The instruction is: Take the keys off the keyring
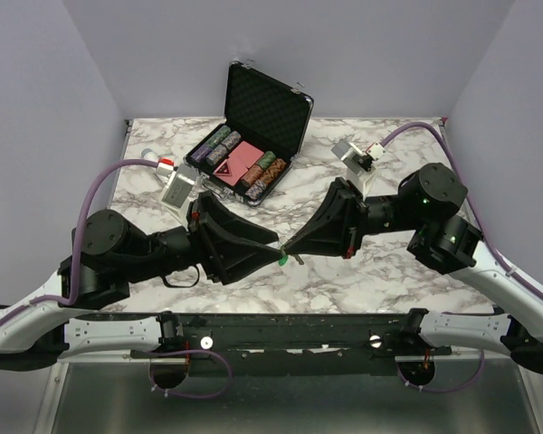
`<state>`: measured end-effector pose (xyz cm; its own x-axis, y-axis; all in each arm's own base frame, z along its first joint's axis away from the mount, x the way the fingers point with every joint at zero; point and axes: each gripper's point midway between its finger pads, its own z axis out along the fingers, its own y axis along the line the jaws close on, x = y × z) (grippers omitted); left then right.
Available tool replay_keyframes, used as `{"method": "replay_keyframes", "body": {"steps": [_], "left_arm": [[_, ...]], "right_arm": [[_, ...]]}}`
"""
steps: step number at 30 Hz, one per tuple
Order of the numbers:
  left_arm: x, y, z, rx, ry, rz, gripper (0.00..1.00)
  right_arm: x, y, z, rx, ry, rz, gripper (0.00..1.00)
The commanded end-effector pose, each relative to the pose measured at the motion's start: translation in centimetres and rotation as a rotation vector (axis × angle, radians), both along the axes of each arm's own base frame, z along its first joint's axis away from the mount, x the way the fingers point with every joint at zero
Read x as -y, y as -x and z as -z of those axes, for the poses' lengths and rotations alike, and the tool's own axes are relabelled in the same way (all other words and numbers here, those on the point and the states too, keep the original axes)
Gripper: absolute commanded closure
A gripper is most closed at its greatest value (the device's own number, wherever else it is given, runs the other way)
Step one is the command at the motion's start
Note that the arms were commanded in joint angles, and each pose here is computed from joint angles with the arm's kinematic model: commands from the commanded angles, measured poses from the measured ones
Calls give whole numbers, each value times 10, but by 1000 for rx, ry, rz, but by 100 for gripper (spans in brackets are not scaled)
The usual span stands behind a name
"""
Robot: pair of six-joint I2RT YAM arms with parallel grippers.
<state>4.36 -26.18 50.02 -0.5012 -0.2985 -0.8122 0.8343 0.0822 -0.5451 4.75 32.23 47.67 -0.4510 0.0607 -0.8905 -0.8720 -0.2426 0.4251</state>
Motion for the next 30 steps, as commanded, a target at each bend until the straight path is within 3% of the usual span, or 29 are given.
{"method": "replay_keyframes", "body": {"steps": [1,10,19,27,30], "left_arm": [[-9,-14,9,-17,-14,-88,37],[-16,-16,10,-24,9,-114,37],[-1,-11,11,-21,-17,-63,58],[2,-9,11,-17,-22,-51,63],[3,-8,10,-13,-24,-46,80]], "right_arm": [[8,8,-19,41,-53,-18,99],[7,7,-18,39,-53,-15,99],[4,5,-21,42,-61,-14,99],[3,4,-17,35,-49,-12,99],[3,3,-17,37,-50,-7,99]]}}
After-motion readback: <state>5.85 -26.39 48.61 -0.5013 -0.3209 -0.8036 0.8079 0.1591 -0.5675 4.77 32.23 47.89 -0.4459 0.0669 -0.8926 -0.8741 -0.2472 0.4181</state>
